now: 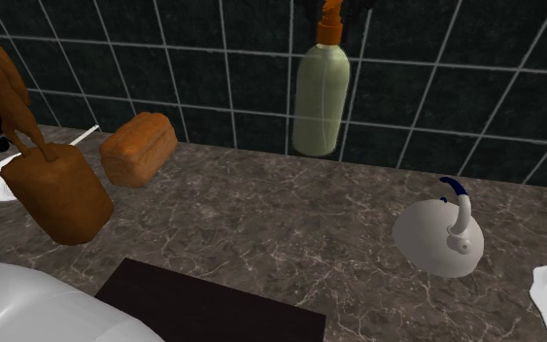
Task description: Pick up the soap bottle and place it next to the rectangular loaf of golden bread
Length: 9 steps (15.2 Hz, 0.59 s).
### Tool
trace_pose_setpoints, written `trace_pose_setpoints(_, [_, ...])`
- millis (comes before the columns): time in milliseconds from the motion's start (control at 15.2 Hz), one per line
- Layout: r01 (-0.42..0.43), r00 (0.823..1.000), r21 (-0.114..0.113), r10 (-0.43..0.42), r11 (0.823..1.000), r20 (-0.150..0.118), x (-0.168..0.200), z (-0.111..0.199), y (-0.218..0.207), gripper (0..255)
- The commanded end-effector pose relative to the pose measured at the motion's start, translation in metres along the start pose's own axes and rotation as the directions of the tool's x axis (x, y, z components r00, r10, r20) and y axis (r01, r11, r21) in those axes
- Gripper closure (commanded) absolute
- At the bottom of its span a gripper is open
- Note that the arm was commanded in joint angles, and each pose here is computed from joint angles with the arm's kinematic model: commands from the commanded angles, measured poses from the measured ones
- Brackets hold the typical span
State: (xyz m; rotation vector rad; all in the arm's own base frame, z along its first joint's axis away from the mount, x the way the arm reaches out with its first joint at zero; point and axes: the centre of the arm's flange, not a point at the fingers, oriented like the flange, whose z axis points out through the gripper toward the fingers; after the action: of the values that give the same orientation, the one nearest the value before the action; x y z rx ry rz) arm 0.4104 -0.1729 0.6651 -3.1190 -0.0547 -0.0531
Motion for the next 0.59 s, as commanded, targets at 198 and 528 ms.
trace_pose_setpoints(198, [-0.001,1.000,0.000,0.001,1.000,0.000,0.031,0.014,-0.054,255])
trace_pose_setpoints(528, [-0.001,1.000,0.000,0.001,1.000,0.000,0.064,0.028,-0.109,255])
